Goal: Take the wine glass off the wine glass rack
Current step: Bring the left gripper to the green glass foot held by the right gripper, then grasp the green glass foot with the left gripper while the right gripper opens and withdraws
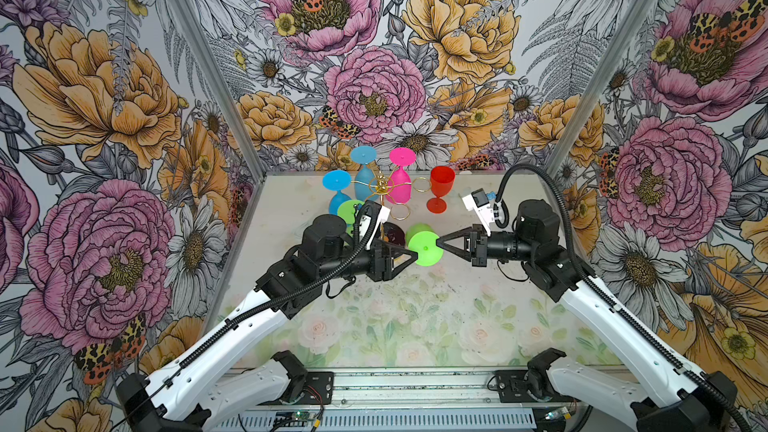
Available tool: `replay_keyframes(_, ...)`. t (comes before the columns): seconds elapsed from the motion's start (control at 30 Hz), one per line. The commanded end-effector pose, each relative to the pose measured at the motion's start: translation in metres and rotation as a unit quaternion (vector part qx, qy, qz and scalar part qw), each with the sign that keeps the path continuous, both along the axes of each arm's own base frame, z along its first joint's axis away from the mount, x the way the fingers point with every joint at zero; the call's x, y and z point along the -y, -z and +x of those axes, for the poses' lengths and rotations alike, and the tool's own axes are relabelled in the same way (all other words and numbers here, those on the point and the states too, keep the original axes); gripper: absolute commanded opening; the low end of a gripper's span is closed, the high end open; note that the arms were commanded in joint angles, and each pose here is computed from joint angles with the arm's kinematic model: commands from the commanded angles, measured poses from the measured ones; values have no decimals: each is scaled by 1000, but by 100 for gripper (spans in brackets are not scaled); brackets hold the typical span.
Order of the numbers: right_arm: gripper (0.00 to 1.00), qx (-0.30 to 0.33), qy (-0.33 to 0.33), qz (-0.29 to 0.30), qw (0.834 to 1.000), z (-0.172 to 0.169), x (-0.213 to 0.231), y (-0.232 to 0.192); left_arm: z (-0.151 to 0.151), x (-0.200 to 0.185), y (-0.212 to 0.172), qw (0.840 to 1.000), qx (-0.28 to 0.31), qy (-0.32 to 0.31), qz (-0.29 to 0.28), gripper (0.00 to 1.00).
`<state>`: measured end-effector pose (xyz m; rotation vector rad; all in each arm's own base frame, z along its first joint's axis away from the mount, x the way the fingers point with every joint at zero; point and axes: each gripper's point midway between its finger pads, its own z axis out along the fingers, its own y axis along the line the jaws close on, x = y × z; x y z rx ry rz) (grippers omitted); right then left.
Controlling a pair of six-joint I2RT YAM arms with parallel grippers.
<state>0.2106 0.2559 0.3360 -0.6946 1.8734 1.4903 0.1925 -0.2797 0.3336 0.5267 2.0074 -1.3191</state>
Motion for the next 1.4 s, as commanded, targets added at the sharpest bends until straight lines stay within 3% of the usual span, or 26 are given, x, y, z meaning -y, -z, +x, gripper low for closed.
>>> replay_keyframes(0.0, 0, 34, -24, 12, 999, -7, -4, -16, -3, 4, -18, 999, 11, 20, -24, 57)
replay_keyframes(0.13, 0, 32, -27, 11, 999, -6, -6, -16, -4, 7, -17, 999, 7, 28, -27, 48)
replay_keyframes(0.3, 0, 27, -23, 8, 999, -2, -7, -13, -5, 10, -19, 999, 6, 39, -34, 43)
replay_keyframes(0.53, 0, 30, -22, 8, 999, 0, -8, -15, -8, 13, -16, 998, -2, 53, -35, 26)
replay_keyframes(0.67, 0, 30, -20, 8, 999, 1, -8, -15, -9, 14, -14, 998, -4, 58, -35, 11)
replay_keyframes(0.87, 0, 31, -11, 4, 999, 4, -7, -12, -11, 15, -13, 997, -3, 65, -35, 1)
replay_keyframes(0.93, 14, 31, -2, 2, 1000, 6, -4, -11, -11, 16, -13, 997, -2, 68, -39, 0)
replay_keyframes(1.1, 34, 34, 32, 5, 999, 9, 12, -14, -14, 19, -10, 996, -9, 79, -41, 0)
replay_keyframes(1.27, 41, 1, 117, -6, 993, 30, 43, -11, -16, 19, -7, 996, 4, 82, -35, 0)
replay_keyframes(1.37, 44, -36, 177, -44, 983, 46, 61, 6, -18, 22, -3, 996, 24, 82, -24, 0)
